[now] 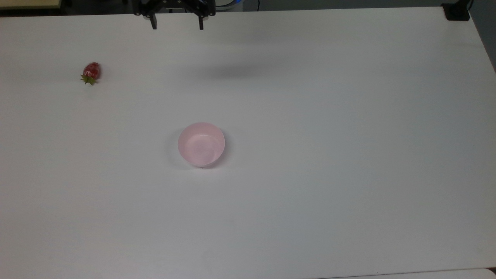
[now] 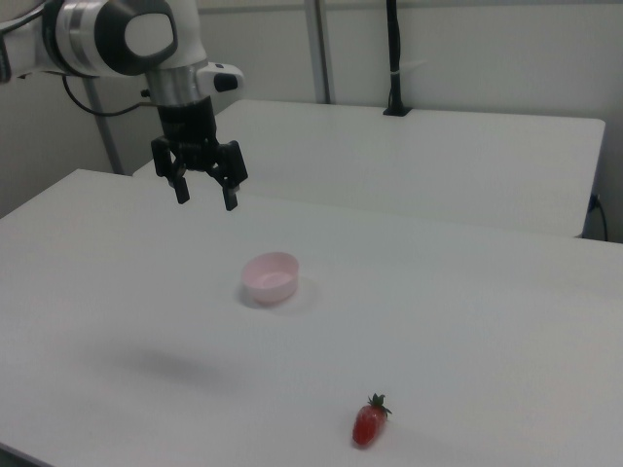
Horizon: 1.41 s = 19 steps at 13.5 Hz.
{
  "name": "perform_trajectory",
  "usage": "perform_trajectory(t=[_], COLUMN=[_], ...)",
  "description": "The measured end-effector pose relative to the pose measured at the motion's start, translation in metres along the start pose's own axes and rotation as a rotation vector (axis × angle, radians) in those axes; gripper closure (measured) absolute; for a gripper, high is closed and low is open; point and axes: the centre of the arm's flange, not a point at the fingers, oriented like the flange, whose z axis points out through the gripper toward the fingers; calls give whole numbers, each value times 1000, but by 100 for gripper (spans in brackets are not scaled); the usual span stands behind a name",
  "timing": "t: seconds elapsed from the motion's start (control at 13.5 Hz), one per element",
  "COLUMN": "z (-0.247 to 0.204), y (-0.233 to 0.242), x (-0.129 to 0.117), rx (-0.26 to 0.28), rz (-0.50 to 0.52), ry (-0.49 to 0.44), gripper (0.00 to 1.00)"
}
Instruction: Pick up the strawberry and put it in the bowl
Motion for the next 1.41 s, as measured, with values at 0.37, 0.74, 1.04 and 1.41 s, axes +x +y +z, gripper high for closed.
perform_trajectory(t=[0.37, 0.74, 1.04, 1.41], z=[3, 2, -2, -8], y=[15, 16, 18, 22], x=[-1, 0, 2, 2], rx=[2, 2, -1, -3], rz=[26, 28, 32, 39], ry=[-5, -3, 26, 39], gripper=[0, 0, 0, 0])
